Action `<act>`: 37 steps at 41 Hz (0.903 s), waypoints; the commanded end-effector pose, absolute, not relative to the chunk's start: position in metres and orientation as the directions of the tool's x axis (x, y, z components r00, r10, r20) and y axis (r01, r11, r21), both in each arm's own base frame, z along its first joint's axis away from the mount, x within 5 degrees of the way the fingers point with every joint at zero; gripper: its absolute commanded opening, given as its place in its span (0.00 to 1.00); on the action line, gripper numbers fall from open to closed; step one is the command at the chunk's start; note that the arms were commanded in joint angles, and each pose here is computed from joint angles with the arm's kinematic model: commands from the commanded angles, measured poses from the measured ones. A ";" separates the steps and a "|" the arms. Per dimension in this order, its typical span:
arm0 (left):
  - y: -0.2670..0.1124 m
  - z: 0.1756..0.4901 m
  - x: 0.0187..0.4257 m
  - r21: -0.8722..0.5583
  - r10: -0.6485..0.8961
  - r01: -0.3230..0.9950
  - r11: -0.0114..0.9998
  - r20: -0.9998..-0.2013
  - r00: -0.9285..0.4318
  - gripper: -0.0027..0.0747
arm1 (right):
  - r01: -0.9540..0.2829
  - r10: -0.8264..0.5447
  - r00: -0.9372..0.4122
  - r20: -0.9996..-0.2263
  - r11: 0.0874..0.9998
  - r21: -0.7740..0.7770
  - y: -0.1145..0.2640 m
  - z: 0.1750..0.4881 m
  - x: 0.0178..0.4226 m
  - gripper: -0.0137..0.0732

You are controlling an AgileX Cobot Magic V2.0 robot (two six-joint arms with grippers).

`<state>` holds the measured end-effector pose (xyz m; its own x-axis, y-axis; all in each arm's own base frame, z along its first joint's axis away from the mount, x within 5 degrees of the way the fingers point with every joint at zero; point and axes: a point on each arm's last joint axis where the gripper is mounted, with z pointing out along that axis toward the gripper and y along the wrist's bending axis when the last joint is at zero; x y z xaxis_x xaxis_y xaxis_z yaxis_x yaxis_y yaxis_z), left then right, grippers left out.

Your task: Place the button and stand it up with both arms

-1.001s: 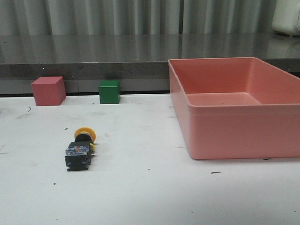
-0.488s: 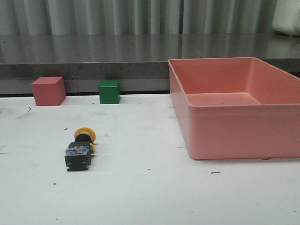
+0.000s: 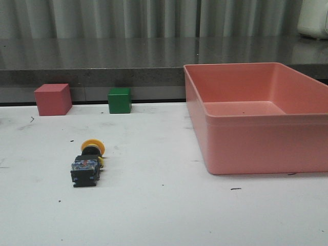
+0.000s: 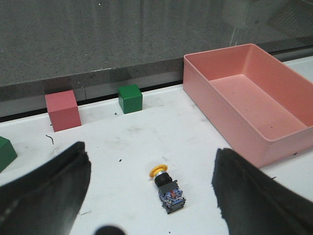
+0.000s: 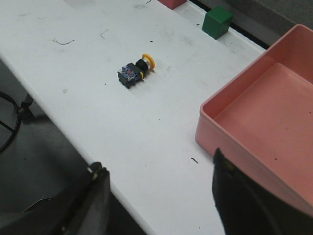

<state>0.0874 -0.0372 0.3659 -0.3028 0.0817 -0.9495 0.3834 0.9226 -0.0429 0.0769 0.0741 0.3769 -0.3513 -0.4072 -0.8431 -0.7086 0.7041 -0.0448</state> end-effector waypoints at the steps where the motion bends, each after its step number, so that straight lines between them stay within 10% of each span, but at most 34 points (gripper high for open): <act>1: -0.038 0.386 0.092 -0.043 0.047 0.376 0.925 -0.972 -0.228 0.70 | -0.706 -0.357 -0.289 -0.888 0.706 -0.053 0.075 0.389 0.078 0.71; 19: -0.075 0.373 0.187 -0.083 0.181 0.366 0.927 -0.754 -0.631 0.70 | -0.706 -0.358 -0.291 -0.887 0.706 -0.053 0.075 0.389 0.078 0.71; 37: -0.124 0.316 0.289 -0.199 0.211 0.286 0.937 -0.326 -0.921 0.70 | -0.706 -0.359 -0.292 -0.887 0.706 -0.053 0.075 0.389 0.078 0.71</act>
<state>0.2759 -0.1137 0.3113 -0.9079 0.2396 -0.3439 0.3110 0.9351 -0.1698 0.0768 0.0742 0.3769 -0.3508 -0.4076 -0.8431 -0.7096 0.7032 -0.0447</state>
